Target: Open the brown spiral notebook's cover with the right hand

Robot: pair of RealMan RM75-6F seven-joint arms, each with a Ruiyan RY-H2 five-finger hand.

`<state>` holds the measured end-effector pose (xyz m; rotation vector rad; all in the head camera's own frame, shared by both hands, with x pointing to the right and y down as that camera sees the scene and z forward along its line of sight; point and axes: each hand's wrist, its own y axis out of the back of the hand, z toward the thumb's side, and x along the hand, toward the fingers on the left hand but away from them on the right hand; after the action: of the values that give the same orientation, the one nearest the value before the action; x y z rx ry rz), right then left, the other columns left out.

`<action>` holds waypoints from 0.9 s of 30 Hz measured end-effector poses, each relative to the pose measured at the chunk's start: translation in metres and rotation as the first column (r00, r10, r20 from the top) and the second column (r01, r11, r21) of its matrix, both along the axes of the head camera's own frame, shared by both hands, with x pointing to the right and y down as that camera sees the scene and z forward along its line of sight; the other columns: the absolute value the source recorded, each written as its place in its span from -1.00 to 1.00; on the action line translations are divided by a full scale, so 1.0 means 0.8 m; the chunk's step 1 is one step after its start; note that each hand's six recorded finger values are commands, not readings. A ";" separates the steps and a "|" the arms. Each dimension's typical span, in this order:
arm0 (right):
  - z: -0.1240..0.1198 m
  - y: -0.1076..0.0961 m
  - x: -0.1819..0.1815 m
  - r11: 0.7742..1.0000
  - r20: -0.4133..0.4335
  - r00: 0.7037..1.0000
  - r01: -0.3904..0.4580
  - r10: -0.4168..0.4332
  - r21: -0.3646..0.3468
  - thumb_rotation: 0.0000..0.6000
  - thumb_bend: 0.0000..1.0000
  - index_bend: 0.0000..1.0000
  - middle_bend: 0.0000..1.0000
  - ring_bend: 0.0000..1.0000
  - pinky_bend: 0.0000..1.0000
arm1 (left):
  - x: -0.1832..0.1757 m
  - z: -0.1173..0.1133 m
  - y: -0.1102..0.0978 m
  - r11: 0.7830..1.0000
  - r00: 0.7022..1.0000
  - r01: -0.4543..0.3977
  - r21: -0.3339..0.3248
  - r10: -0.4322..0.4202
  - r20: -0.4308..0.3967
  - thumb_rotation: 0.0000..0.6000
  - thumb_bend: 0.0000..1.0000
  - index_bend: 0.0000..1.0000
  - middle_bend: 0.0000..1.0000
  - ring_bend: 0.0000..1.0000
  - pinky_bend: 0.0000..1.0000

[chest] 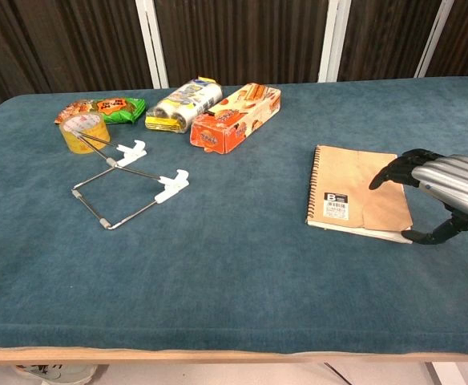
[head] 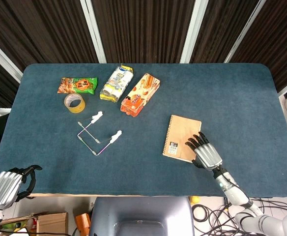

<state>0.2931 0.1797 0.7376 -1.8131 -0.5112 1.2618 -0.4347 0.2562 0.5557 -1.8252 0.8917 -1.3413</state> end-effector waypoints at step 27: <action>0.007 -0.020 -0.015 0.997 0.005 1.000 0.015 -0.015 0.082 1.00 -0.65 -0.37 -0.65 -0.72 -0.65 | 0.000 -0.002 0.001 1.000 1.000 0.002 0.000 -0.002 -0.007 1.00 0.11 -0.24 0.17 0.27 0.25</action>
<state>0.2812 0.1640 0.7431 -1.7496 -0.5436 1.2085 -0.4350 0.2570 0.5543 -1.8304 0.8965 -1.3372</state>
